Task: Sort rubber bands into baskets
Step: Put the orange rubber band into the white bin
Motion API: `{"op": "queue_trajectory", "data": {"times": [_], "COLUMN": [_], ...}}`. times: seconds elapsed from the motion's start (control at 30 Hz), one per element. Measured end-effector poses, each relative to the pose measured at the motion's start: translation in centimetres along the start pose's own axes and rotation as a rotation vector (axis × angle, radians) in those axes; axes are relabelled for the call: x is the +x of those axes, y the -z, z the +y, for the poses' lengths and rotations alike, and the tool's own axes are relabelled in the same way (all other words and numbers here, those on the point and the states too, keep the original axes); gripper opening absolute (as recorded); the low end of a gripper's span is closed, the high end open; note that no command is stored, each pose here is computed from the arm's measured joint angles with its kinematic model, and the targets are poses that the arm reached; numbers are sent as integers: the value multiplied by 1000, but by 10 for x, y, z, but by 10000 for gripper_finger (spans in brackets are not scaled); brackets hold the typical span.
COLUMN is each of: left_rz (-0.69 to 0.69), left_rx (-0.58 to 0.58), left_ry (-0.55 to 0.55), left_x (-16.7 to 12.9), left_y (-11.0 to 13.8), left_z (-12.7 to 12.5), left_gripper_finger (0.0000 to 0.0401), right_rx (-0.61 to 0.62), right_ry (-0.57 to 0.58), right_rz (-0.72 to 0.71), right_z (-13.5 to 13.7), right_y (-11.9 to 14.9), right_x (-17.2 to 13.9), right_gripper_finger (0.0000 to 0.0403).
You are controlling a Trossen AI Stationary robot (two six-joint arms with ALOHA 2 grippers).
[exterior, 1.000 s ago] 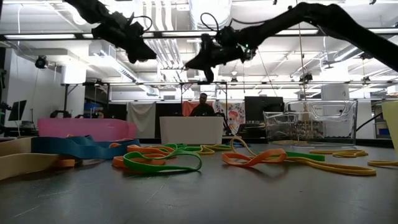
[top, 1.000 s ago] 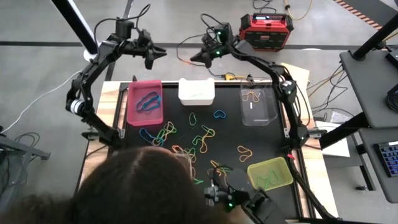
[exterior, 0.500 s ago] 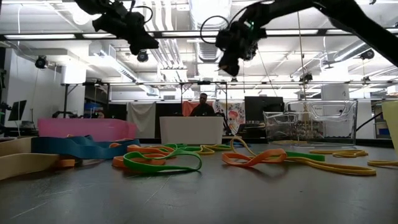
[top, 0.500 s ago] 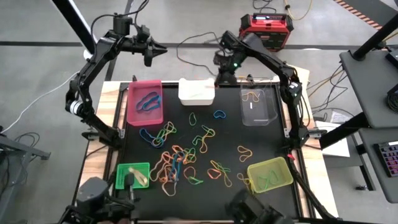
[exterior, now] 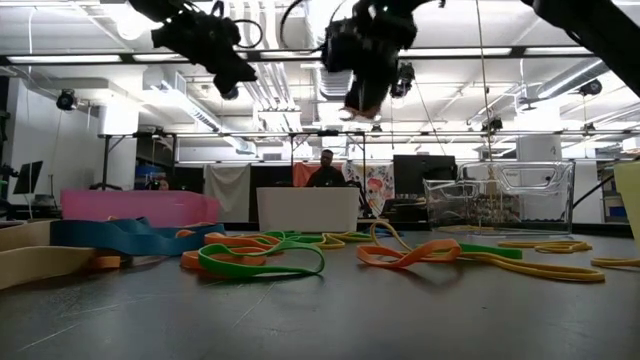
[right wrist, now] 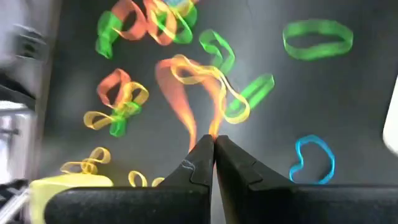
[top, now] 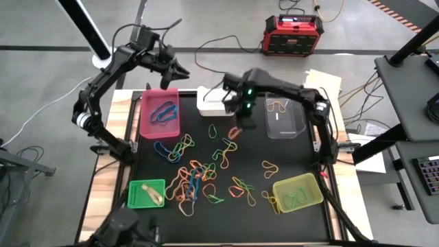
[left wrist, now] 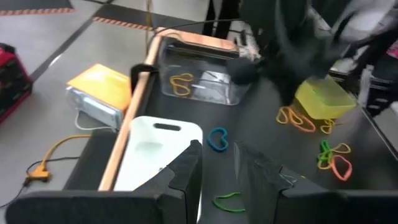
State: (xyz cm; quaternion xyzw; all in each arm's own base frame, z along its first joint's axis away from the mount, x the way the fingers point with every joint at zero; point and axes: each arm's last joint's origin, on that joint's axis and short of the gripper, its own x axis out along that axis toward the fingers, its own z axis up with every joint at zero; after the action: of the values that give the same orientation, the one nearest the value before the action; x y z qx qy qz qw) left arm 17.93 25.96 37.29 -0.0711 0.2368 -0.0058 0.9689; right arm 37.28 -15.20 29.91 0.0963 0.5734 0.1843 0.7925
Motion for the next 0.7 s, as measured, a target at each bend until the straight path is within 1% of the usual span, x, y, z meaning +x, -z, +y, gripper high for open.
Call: {"op": "queue_trajectory", "data": {"times": [0.1, 0.23, 0.33, 0.4, 0.47, 0.57, 0.7], "left_rz": [-1, -7, 8, 24, 25, 25, 26], "left_rx": [26, 59, 65, 59, 61, 59, 48], "left_ry": [23, 32, 14, -2, 0, 4, 14], "left_x": [4, 6, 5, 5, 6, 7, 9], "left_y": [-4, -9, -11, -10, -11, -11, -13], "left_z": [-8, -17, -21, -22, -23, -24, -28], "left_gripper_finger": [78, 78, 78, 78, 78, 78, 78], "right_rx": [54, 57, 67, 81, 78, 73, 91], "right_ry": [6, 5, 69, 142, 179, 186, 189], "right_rz": [49, 58, 62, 94, 107, 101, 100], "right_z": [-4, -17, -27, -33, -38, -39, -36], "right_y": [4, 15, 23, 30, 36, 41, 44], "right_x": [30, 67, 87, 97, 106, 113, 111], "right_gripper_finger": [9, 9, 9, 9, 9, 9, 11]}}
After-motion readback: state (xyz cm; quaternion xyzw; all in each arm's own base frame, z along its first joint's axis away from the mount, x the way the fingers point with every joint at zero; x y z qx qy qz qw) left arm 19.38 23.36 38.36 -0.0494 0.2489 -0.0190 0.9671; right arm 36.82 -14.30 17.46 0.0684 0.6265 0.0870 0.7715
